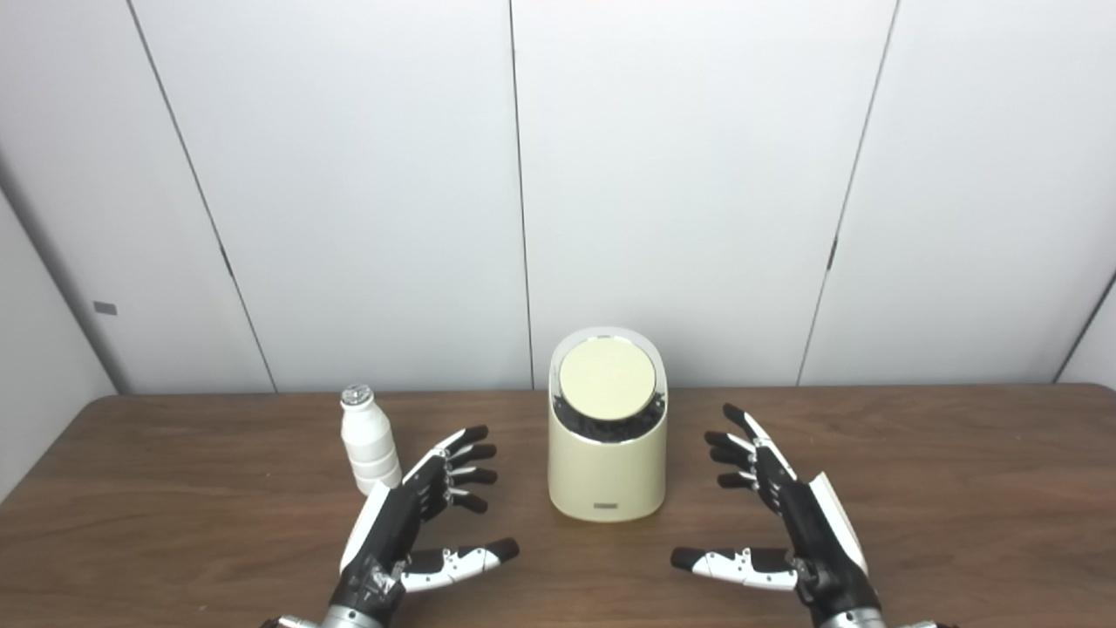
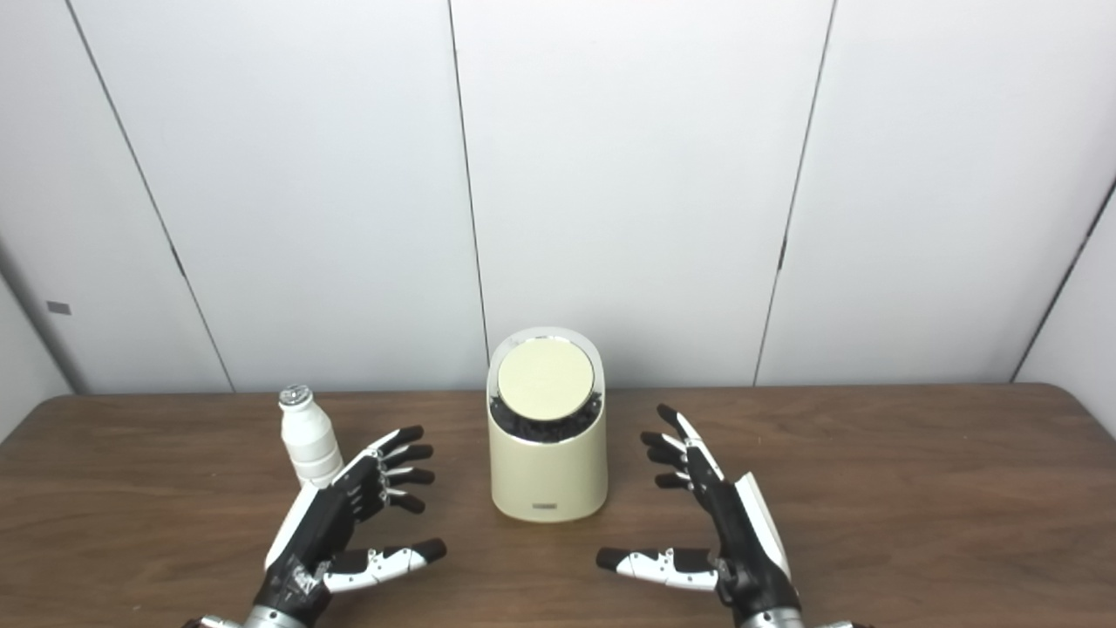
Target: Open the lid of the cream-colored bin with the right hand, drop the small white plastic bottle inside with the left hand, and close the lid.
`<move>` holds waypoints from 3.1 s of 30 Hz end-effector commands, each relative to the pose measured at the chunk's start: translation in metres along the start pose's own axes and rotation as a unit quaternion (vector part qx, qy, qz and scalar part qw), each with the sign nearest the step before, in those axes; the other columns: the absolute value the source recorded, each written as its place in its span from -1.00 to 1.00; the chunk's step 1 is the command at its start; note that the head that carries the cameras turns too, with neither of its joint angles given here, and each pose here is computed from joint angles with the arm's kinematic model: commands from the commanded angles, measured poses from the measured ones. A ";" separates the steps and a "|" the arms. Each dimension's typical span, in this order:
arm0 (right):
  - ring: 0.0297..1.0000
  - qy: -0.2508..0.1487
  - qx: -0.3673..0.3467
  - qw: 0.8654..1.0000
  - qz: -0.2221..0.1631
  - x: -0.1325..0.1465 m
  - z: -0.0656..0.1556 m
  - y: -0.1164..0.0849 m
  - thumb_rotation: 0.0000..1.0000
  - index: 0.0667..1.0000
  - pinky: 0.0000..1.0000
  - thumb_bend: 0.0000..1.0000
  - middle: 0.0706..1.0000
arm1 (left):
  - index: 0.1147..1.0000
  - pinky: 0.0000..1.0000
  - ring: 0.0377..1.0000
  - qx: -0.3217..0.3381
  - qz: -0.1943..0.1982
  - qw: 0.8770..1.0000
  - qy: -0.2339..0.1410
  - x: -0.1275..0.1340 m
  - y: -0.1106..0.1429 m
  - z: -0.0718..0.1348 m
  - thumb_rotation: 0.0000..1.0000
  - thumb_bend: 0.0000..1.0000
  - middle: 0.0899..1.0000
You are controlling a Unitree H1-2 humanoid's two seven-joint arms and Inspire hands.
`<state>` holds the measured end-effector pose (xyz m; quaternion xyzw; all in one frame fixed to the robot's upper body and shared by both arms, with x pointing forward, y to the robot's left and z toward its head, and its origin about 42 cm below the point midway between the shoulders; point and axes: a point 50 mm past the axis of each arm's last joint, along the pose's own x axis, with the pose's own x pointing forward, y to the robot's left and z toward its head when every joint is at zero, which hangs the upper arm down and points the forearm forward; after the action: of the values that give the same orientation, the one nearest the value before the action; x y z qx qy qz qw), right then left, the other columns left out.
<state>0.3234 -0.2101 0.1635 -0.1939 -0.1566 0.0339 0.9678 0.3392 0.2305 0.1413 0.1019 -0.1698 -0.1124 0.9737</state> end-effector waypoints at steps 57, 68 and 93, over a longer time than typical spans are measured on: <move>0.79 -0.054 -0.200 0.978 -0.029 0.169 0.120 -0.008 -0.21 0.86 0.51 0.80 0.88 | 0.76 0.25 0.51 0.006 -0.001 0.999 -0.040 0.026 -0.005 0.002 -0.85 0.49 0.65; 0.76 -0.054 -0.220 0.974 -0.010 0.182 0.124 0.009 -0.26 0.86 0.38 0.81 0.90 | 0.76 0.25 0.52 -0.004 -0.009 0.999 -0.037 0.027 -0.011 0.002 -0.86 0.50 0.67; 0.76 -0.017 -0.267 0.964 0.011 0.180 0.090 0.006 -0.53 0.89 0.38 0.83 0.93 | 0.75 0.22 0.51 -0.006 -0.009 0.999 -0.040 0.026 -0.013 0.008 -0.88 0.50 0.65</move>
<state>0.4610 -0.1420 0.2738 -0.4286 -0.1509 0.0247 0.8905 0.3517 0.2142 0.1325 0.0957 -0.1684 -0.1281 0.9727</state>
